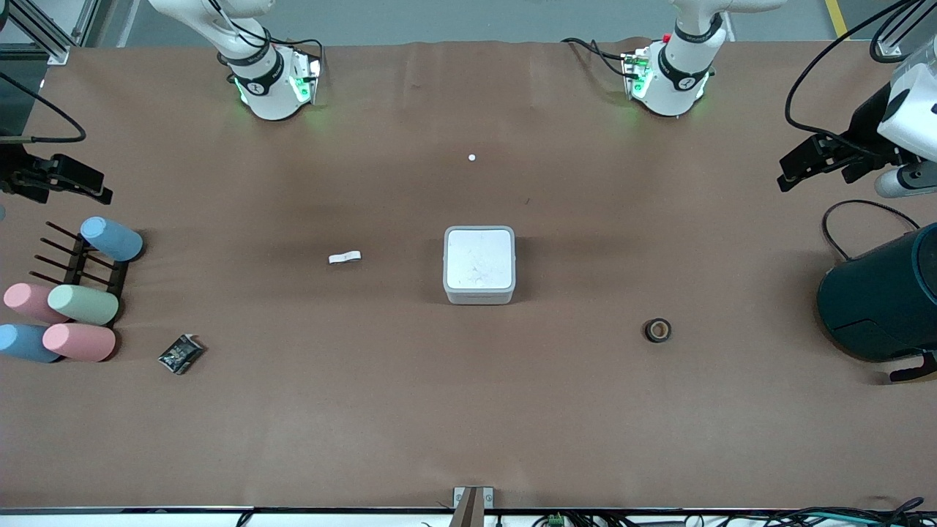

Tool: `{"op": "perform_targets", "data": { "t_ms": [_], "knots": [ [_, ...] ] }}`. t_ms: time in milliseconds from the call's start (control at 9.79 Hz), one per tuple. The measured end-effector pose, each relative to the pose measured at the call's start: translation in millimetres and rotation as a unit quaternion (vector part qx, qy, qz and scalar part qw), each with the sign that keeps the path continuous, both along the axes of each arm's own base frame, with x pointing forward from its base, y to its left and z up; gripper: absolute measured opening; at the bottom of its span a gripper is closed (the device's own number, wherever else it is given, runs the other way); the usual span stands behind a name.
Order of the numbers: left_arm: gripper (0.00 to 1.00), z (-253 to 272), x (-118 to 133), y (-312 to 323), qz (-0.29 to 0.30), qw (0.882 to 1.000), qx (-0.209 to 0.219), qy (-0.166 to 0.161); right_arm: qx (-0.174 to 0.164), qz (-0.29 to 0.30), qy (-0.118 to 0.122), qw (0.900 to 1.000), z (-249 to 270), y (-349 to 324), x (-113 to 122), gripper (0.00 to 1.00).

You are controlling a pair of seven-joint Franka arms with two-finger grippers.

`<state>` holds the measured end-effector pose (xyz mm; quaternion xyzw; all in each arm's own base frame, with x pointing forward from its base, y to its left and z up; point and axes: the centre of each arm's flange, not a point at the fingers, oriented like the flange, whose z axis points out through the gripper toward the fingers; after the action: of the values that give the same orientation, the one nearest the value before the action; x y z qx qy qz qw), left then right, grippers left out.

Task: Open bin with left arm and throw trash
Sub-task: 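Reach the left gripper to the lid of the white bin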

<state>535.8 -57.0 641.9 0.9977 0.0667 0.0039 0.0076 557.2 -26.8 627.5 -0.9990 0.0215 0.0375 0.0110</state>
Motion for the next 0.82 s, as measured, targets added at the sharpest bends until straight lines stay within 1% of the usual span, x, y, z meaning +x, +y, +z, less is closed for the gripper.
{"op": "perform_targets", "data": {
  "t_ms": [307,409,511,613,715,818],
  "knots": [
    [1.00,-4.6,2.0,-2.9,-0.004,1.000,0.000,0.005,0.000,0.000,0.000,1.000,0.0,0.0,0.0,1.00],
    [0.99,-14.1,2.7,-13.0,-0.016,1.000,-0.005,0.023,0.000,0.000,0.000,1.000,-0.1,-0.1,0.0,1.00],
    [0.94,-26.3,1.7,-39.3,-0.040,0.998,-0.014,0.045,0.000,0.000,0.000,1.000,-0.3,-0.1,0.1,1.00],
    [0.89,-40.4,0.2,-81.0,-0.073,0.995,-0.020,0.058,0.000,0.000,0.002,1.000,-1.9,0.1,0.8,1.00],
    [0.74,-62.0,2.3,-134.3,-0.106,0.993,-0.022,0.056,0.001,0.000,0.009,1.000,-9.8,0.7,4.1,1.00],
    [0.56,-95.8,9.2,-193.3,-0.136,0.989,-0.029,0.040,0.001,0.000,0.021,1.000,-29.6,0.9,13.9,1.00]
  ]
}}
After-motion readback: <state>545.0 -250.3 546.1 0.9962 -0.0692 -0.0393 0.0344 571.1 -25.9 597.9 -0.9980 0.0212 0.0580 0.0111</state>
